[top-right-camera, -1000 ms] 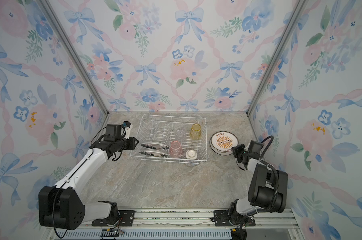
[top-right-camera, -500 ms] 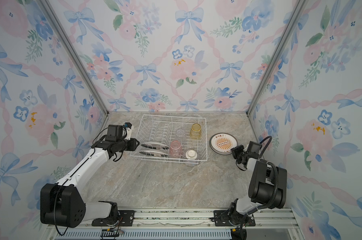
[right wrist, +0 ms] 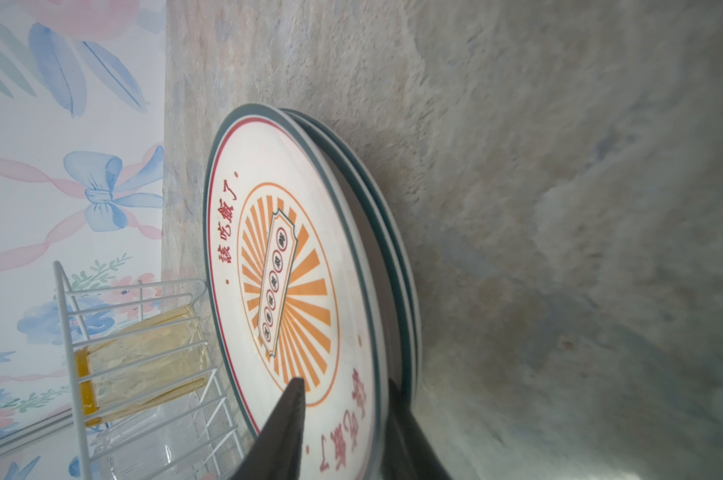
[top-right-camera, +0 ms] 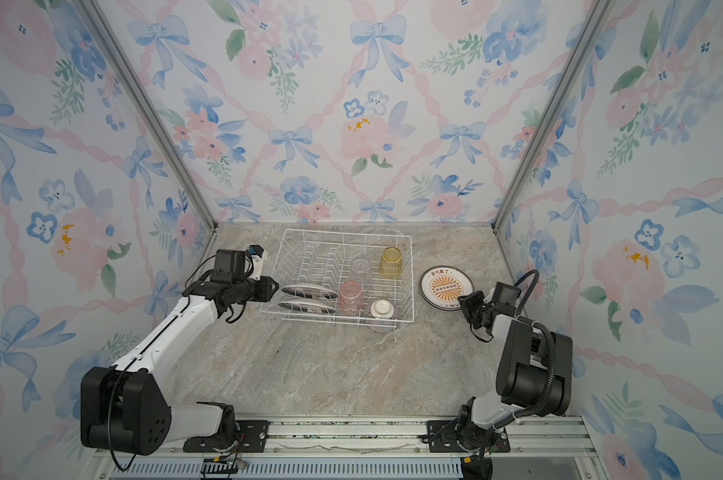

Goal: Unload the mixed dishes from the dish rack
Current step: 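Lower the orange-sunburst plate onto the stacked green-rimmed plates and open the right gripper, then raise the right gripper and swing it back over the rack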

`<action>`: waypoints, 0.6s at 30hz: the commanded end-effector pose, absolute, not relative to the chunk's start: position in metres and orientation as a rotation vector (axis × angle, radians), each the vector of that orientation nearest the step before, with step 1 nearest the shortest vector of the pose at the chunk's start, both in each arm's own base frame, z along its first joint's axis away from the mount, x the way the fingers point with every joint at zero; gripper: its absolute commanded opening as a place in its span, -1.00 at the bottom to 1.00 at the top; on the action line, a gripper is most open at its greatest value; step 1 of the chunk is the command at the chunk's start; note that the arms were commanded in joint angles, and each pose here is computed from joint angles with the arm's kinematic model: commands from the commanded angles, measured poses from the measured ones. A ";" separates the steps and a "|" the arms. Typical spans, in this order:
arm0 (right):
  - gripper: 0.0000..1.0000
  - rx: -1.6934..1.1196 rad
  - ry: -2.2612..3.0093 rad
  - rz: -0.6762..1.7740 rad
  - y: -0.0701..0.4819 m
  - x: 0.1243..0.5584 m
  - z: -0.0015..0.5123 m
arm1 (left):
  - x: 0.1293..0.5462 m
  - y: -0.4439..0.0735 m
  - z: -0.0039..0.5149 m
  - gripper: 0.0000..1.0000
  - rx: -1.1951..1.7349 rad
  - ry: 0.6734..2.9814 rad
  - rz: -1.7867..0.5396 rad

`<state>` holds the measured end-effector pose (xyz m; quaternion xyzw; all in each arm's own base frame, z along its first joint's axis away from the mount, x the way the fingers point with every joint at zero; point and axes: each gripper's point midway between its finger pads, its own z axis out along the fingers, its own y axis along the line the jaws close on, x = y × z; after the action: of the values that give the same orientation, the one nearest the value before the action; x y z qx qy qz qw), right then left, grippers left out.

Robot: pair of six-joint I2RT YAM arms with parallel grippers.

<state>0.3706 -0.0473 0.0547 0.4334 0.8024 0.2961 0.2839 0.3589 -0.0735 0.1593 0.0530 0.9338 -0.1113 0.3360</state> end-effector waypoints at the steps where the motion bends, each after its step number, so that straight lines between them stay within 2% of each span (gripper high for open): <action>1: -0.14 1.149 2.234 0.686 -0.049 0.357 0.054 | 0.356 -0.077 0.148 -0.35 0.152 2.463 -0.307; 8: 0.13 1.113 2.323 0.564 -0.052 0.345 0.058 | 0.354 -0.078 0.145 -0.35 0.158 2.467 -0.311; 14: 0.17 1.087 2.339 0.483 -0.057 0.337 0.065 | 0.352 -0.078 0.140 -0.35 0.159 2.474 -0.318; 18: 0.20 0.988 2.328 0.309 -0.070 0.323 0.095 | 0.349 -0.083 0.135 -0.49 0.163 2.485 -0.354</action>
<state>0.3287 -0.0588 0.0653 0.4009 0.8618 0.1702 0.2601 0.3515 -0.0760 0.1427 0.0546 0.9392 -0.1191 0.3173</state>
